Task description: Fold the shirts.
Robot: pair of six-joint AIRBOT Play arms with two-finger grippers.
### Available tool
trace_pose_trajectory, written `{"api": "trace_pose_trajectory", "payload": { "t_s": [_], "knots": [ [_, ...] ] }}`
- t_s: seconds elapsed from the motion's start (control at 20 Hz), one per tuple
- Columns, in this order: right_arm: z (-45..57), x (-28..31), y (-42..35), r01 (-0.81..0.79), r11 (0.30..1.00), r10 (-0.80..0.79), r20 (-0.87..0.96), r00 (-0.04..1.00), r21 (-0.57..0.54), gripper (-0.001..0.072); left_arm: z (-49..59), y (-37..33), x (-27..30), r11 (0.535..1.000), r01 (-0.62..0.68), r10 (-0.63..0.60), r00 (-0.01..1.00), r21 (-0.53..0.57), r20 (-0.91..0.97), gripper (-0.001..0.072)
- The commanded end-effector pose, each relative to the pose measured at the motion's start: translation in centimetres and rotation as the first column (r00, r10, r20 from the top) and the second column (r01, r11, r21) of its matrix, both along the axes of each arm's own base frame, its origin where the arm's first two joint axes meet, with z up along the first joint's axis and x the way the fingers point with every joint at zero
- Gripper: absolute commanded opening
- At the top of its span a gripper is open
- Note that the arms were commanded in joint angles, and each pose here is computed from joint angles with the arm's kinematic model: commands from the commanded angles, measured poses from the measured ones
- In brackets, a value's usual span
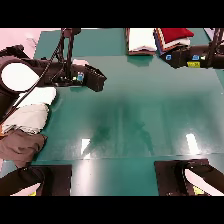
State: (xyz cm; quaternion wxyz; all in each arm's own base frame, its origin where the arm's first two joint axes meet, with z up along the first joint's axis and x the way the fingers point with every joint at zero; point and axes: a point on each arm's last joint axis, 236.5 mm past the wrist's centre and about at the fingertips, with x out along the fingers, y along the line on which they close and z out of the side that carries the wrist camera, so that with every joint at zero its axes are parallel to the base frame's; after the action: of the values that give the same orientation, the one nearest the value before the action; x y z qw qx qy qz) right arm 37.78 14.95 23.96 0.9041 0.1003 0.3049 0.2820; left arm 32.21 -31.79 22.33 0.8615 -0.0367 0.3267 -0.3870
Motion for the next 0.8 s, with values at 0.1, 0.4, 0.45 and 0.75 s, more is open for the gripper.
{"api": "trace_pose_trajectory", "payload": {
  "t_s": [0.1, 0.4, 0.45, 0.75],
  "knots": [
    [0.0, 0.0, 0.0, 0.0, 1.0, 0.0, 0.001, 1.0, 0.0, 0.0014, 0.0, 0.0, 0.0, 1.0, -0.001, 0.001, 1.0, 0.001, 0.0, 0.0025],
    [0.0, 0.0, 0.0, 0.0, 1.0, 0.0, 0.001, 1.0, 0.001, 0.0014, 0.0, 0.0, 0.0, 1.0, 0.0, 0.0, 1.0, 0.0, 0.0, 0.0025],
    [0.0, 0.0, 0.0, 0.0, 1.0, 0.0, 0.001, 1.0, 0.0, 0.0014, 0.1, -0.1, 0.0, 1.0, 0.0, 0.0, 1.0, -0.009, -0.001, 0.0025],
    [0.0, 0.0, 0.0, 0.0, 1.0, 0.0, 0.001, 1.0, 0.0, 0.0014, 0.6, 6.7, 7.7, 0.954, -0.271, 0.236, 0.942, 0.128, 0.237, 0.0485]
  ]
}}
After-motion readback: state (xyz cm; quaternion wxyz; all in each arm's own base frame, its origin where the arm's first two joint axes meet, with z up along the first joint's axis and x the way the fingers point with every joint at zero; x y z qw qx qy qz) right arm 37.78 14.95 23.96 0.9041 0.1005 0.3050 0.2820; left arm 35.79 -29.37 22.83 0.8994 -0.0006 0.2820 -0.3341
